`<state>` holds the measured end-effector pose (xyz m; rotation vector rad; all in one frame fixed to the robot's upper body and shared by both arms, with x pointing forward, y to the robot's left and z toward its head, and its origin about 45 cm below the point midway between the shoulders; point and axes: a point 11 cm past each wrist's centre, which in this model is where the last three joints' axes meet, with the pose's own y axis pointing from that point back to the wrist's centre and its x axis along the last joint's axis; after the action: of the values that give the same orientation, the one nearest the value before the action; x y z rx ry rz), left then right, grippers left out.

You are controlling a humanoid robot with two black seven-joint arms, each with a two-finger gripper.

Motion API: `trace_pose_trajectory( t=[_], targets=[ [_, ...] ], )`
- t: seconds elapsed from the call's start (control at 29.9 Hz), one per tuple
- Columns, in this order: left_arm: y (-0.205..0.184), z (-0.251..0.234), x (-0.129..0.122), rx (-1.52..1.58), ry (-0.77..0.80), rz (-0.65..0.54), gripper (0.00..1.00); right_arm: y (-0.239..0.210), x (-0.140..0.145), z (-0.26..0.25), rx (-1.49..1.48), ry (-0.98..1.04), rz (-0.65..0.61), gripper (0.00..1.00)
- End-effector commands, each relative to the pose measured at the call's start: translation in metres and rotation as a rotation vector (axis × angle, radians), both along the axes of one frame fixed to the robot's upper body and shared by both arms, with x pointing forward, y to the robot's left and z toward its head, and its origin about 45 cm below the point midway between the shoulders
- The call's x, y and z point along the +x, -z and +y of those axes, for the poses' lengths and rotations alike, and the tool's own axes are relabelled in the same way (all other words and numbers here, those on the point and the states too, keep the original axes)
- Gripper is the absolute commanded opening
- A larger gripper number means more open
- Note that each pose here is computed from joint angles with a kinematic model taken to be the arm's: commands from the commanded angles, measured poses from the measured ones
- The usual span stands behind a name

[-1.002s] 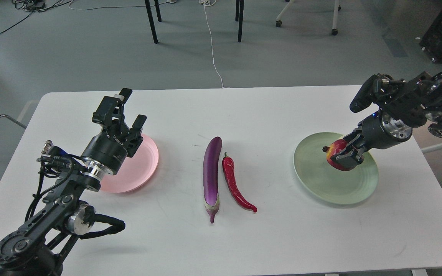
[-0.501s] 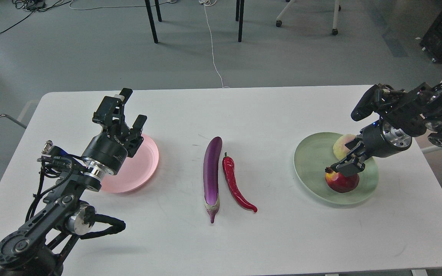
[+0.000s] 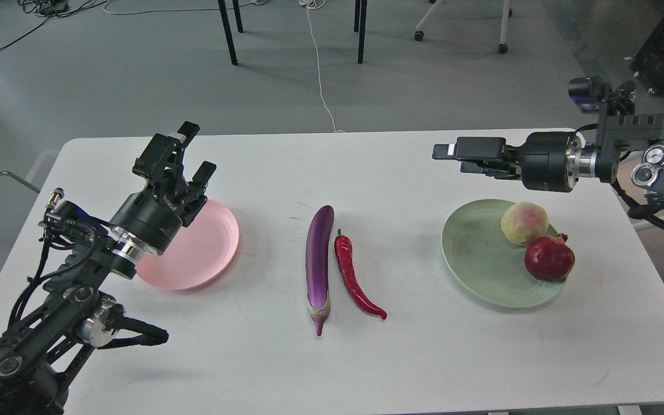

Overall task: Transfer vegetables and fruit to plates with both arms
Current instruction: 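Raise the right gripper away from the green plate, then reach the left gripper to the purple eggplant and grasp it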

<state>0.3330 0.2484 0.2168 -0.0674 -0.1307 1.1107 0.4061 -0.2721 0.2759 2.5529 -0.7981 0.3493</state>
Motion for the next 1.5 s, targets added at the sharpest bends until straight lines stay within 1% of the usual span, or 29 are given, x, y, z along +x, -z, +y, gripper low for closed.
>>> trace_pose_trajectory(
  t=[0.0, 0.07, 0.13, 0.17, 0.23, 0.27, 0.33, 0.37, 0.4, 0.53, 0.7, 0.8, 0.87, 1.0, 1.17, 1.34, 1.47],
  targets=[
    [-0.003, -0.031, -0.006, 0.218, 0.167, -0.085, 0.99, 0.012, -0.001, -0.013, 0.333, 0.212, 0.102, 0.97],
    [-0.002, -0.046, -0.01, 0.391, 0.281, -0.143, 0.99, 0.019, -0.002, -0.026, 0.458, 0.305, 0.128, 0.97],
    [-0.006, -0.063, -0.008, 0.547, 0.392, -0.203, 0.99, 0.03, -0.005, -0.044, 0.546, 0.383, 0.149, 0.97],
    [-0.008, -0.073, -0.006, 0.624, 0.456, -0.208, 0.99, 0.035, -0.009, -0.052, 0.583, 0.403, 0.165, 0.97],
    [-0.008, -0.091, -0.002, 0.771, 0.576, -0.152, 0.99, 0.047, -0.017, -0.067, 0.636, 0.425, 0.197, 0.97],
    [-0.009, -0.096, 0.001, 0.828, 0.604, -0.129, 0.99, 0.05, -0.021, -0.072, 0.653, 0.433, 0.208, 0.97],
    [-0.01, -0.102, 0.006, 0.891, 0.61, -0.109, 0.99, 0.056, -0.027, -0.077, 0.674, 0.45, 0.219, 0.97],
    [-0.015, -0.102, 0.015, 0.963, 0.591, -0.094, 0.99, 0.064, -0.035, -0.084, 0.698, 0.477, 0.23, 0.97],
    [-0.017, -0.106, 0.018, 0.995, 0.593, -0.088, 0.99, 0.064, -0.037, -0.088, 0.717, 0.49, 0.228, 0.97],
    [-0.011, -0.135, 0.026, 1.185, 0.71, -0.076, 0.99, 0.067, -0.043, -0.1, 0.751, 0.531, 0.217, 0.97],
    [0.002, -0.158, 0.033, 1.361, 0.789, -0.097, 0.99, 0.072, -0.047, -0.102, 0.752, 0.541, 0.227, 0.97],
    [0.014, -0.156, 0.039, 1.407, 0.788, -0.069, 0.99, 0.071, -0.047, -0.102, 0.755, 0.539, 0.224, 0.97],
    [0.031, -0.15, 0.045, 1.447, 0.784, -0.017, 0.99, 0.069, -0.046, -0.103, 0.758, 0.54, 0.219, 0.97],
    [0.044, -0.14, 0.046, 1.476, 0.783, 0.024, 0.98, 0.069, -0.046, -0.103, 0.76, 0.54, 0.218, 0.97],
    [0.059, -0.133, 0.038, 1.512, 0.813, 0.05, 0.98, 0.069, -0.046, -0.102, 0.762, 0.538, 0.219, 0.97],
    [0.067, -0.13, 0.036, 1.515, 0.818, 0.072, 0.98, 0.069, -0.046, -0.101, 0.763, 0.535, 0.22, 0.98],
    [0.072, -0.126, 0.035, 1.516, 0.816, 0.091, 0.95, 0.069, -0.047, -0.101, 0.763, 0.536, 0.221, 0.98]
  ],
)
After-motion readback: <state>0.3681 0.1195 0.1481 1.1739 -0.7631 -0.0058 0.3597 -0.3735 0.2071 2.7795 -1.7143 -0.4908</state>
